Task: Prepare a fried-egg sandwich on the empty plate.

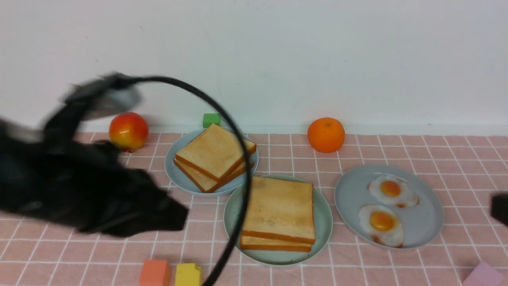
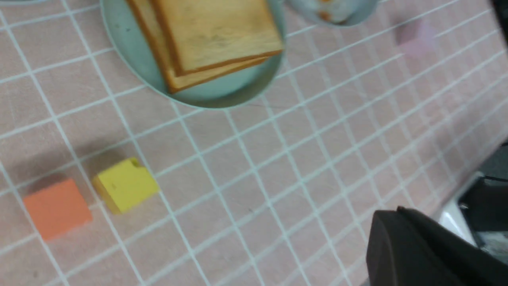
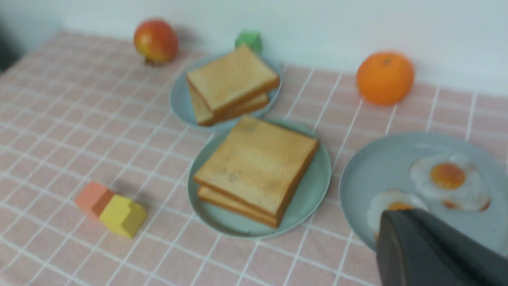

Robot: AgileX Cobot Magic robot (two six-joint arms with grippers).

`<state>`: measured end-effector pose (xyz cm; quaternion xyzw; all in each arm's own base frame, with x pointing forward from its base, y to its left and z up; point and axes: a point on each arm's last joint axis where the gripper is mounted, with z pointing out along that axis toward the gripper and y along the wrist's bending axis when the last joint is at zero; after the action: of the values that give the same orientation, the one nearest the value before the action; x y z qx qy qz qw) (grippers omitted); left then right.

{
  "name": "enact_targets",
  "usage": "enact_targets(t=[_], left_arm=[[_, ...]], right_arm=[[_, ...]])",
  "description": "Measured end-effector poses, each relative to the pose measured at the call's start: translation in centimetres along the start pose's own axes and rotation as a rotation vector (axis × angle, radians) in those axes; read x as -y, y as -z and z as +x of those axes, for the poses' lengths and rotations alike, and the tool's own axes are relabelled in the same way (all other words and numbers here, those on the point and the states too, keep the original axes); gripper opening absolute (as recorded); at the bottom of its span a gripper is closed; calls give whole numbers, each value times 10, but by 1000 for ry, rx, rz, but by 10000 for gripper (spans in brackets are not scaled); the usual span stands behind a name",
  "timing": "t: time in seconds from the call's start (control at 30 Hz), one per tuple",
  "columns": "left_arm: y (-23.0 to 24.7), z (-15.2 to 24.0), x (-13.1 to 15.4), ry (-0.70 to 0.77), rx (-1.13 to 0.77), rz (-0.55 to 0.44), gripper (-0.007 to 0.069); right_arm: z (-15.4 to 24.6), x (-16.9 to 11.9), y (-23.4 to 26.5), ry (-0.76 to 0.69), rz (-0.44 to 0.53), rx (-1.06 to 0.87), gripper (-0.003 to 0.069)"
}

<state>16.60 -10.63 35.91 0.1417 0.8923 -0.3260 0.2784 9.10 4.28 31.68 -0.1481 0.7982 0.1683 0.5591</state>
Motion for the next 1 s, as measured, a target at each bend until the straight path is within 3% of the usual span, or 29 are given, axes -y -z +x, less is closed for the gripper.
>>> enact_targets(t=[0.13, 0.4, 1.0], left_arm=[[59, 49, 20, -55, 131, 11, 13], [83, 124, 5, -52, 234, -76, 13], [90, 134, 2, -79, 293, -106, 13]], right_arm=[[39, 0, 20, -2, 36, 165, -5], [71, 4, 29, 3, 76, 317, 0], [87, 3, 22, -4, 53, 238, 8]])
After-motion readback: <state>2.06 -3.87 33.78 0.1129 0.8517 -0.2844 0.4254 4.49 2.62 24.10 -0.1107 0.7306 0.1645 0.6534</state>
